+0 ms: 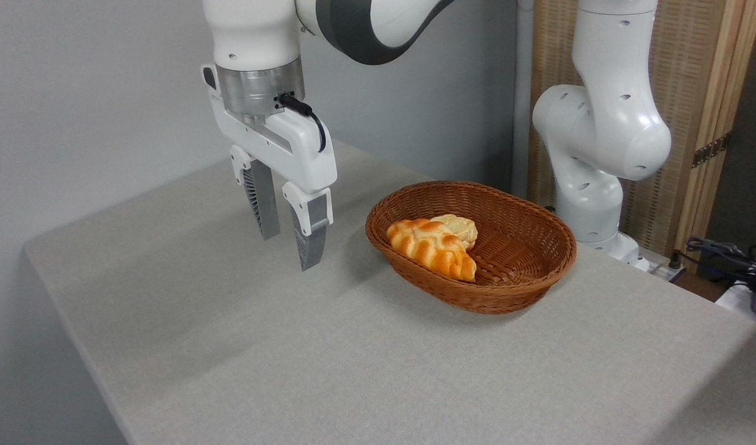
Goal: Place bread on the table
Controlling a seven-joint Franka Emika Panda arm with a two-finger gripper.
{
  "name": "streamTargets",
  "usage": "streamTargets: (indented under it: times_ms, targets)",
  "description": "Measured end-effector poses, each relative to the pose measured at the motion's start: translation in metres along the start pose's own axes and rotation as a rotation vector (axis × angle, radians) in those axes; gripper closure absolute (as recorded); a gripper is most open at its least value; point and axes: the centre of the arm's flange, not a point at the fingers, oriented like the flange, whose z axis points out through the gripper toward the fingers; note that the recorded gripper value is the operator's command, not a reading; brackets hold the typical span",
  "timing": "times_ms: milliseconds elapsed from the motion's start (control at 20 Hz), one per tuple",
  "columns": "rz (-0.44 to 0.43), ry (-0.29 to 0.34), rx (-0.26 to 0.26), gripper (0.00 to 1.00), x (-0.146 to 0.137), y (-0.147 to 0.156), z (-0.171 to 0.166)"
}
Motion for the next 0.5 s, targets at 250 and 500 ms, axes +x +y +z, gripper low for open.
streamTargets:
  times_ms: [250, 500]
  targets:
    - [0.002, 0.000, 0.000, 0.00, 0.0008, 0.0010, 0.0001]
    - [0.003, 0.000, 0.000, 0.00, 0.0011, 0.0015, 0.0002]
